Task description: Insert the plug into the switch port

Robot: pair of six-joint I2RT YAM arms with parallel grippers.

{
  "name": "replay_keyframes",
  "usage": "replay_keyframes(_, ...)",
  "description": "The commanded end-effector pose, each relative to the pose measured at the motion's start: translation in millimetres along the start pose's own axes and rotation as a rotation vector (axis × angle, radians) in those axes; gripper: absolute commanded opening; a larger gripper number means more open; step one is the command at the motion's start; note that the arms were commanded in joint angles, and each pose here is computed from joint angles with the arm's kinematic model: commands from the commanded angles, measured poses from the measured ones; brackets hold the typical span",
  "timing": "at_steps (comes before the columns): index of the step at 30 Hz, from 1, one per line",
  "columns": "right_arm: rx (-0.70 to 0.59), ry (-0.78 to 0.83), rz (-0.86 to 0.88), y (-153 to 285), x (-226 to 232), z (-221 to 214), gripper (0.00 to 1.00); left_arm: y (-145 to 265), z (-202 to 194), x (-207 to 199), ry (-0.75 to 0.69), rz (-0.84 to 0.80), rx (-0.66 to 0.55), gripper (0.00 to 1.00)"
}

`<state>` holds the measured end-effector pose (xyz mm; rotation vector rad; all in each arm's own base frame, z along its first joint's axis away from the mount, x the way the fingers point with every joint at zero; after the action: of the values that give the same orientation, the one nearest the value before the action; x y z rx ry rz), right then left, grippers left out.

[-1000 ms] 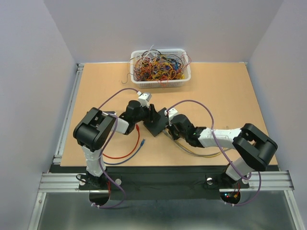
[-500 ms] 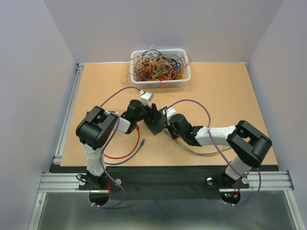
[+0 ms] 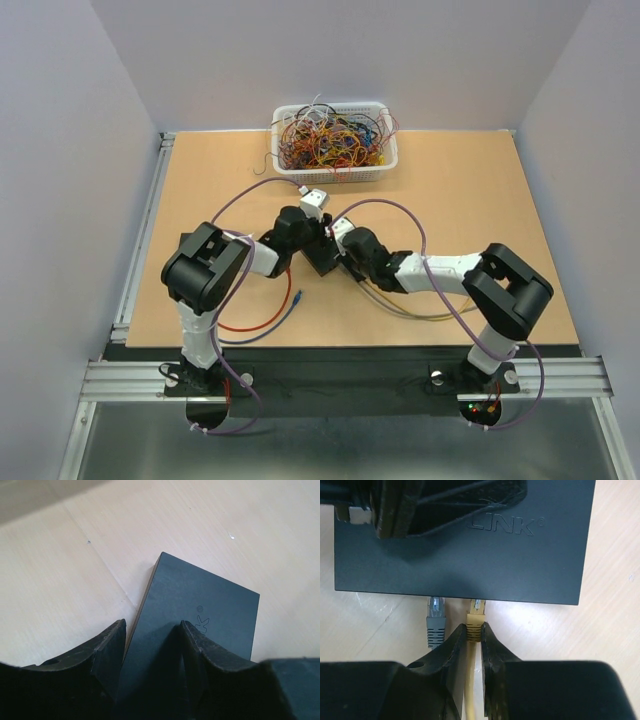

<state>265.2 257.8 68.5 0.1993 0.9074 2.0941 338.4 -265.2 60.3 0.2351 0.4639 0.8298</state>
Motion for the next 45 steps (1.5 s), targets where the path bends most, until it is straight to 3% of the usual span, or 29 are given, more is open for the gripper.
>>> replay_keyframes(1, -0.622, -0.046, 0.064, 12, 6, 164, 0.01, 19, -74, -76, 0.021, -0.266, 0.311, 0.55)
replay_keyframes(6, -0.649, -0.065, 0.054, 8, 5, 169, 0.00, 21, -85, -77, 0.049, -0.226, 0.334, 0.55)
replay_keyframes(12, -0.588, -0.086, -0.031, 8, -5, 142, 0.03, 24, -70, -39, 0.131, -0.012, 0.323, 0.62)
replay_keyframes(16, -0.538, -0.078, -0.104, 10, -15, 124, 0.30, 25, -53, -21, 0.123, 0.130, 0.294, 0.65)
replay_keyframes(21, -0.501, -0.080, -0.141, 18, -21, 109, 0.54, 22, -31, 8, 0.139, 0.318, 0.259, 0.68)
replay_keyframes(23, -0.487, -0.076, -0.148, 20, -22, 106, 0.57, 20, -20, 16, 0.145, 0.368, 0.239, 0.69)
replay_keyframes(29, -0.475, -0.120, -0.221, 40, -35, 101, 0.60, 22, 11, 34, 0.170, 0.444, 0.183, 0.71)
replay_keyframes(36, -0.385, -0.302, -0.298, 36, -60, 74, 0.66, 36, 54, 43, 0.176, 0.468, 0.109, 0.72)
replay_keyframes(40, -0.301, -0.479, -0.169, 16, -69, 60, 0.66, 39, 49, 42, 0.172, 0.455, 0.127, 0.71)
replay_keyframes(45, -0.267, -0.529, -0.095, 3, -62, 58, 0.67, 39, 37, 37, 0.186, 0.397, 0.123, 0.70)
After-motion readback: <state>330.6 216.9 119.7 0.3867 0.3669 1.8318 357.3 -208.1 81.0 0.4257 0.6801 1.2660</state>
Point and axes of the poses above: each gripper's point midway between its finger pads, its own y axis back along the fingers, its own x axis along the line the jaws close on, z = x × y, the point moved 5 cm from there along y, back along the fingers, and after that the axes turned 1 degree about y, right-handed, at the moved point
